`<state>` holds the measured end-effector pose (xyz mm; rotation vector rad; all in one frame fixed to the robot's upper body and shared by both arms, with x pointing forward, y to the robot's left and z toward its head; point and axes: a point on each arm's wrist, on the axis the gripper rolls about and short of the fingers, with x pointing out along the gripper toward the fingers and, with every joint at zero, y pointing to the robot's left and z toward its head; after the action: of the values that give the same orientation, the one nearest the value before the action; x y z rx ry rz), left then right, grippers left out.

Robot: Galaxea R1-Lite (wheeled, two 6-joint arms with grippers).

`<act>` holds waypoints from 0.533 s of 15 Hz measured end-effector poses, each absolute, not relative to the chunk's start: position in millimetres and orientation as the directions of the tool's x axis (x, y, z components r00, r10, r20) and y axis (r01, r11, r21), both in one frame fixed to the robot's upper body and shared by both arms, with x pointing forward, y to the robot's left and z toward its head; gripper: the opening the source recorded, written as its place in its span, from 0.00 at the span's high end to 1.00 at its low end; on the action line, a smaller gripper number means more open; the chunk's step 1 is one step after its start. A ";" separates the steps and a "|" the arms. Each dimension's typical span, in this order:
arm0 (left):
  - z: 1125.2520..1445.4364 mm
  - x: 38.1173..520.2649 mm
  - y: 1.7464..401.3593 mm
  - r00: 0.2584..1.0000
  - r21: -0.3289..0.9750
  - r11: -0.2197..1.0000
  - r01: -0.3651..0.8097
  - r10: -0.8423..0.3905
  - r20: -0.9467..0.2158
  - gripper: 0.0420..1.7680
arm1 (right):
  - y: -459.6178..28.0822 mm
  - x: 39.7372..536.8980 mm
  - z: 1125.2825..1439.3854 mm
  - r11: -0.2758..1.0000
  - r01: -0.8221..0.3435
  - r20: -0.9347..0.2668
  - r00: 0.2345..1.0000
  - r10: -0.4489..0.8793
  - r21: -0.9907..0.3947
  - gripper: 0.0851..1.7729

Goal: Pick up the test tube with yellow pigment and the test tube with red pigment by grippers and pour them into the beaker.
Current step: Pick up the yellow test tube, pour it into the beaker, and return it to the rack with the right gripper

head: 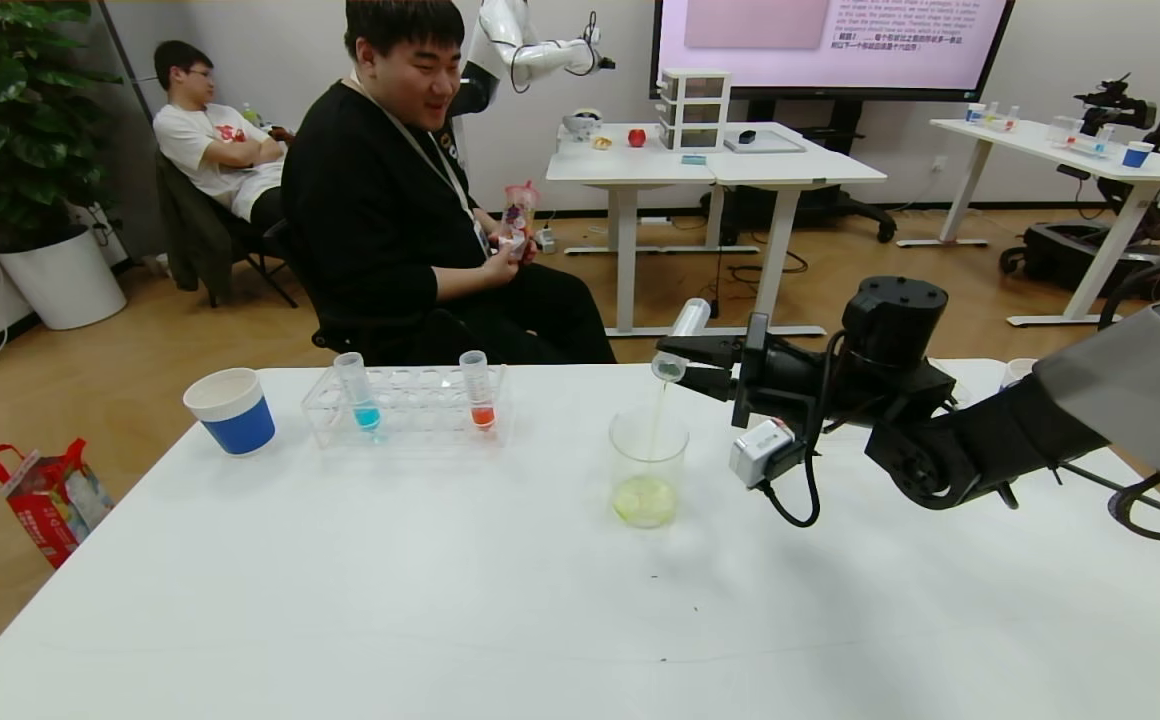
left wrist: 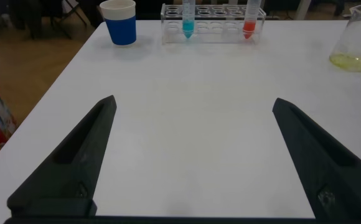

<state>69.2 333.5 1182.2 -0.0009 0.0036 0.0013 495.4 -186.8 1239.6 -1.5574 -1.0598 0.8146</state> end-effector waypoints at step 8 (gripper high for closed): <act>1182.2 69.2 333.5 1.000 -0.001 1.000 -0.001 0.001 -0.004 0.01 | -181.3 493.0 1253.4 -0.071 0.251 0.024 0.357 0.934 -0.965 0.75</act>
<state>69.2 333.5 1182.2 -0.0013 0.0036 0.0013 493.0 -181.3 1253.4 -1.5659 -1.1002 0.8128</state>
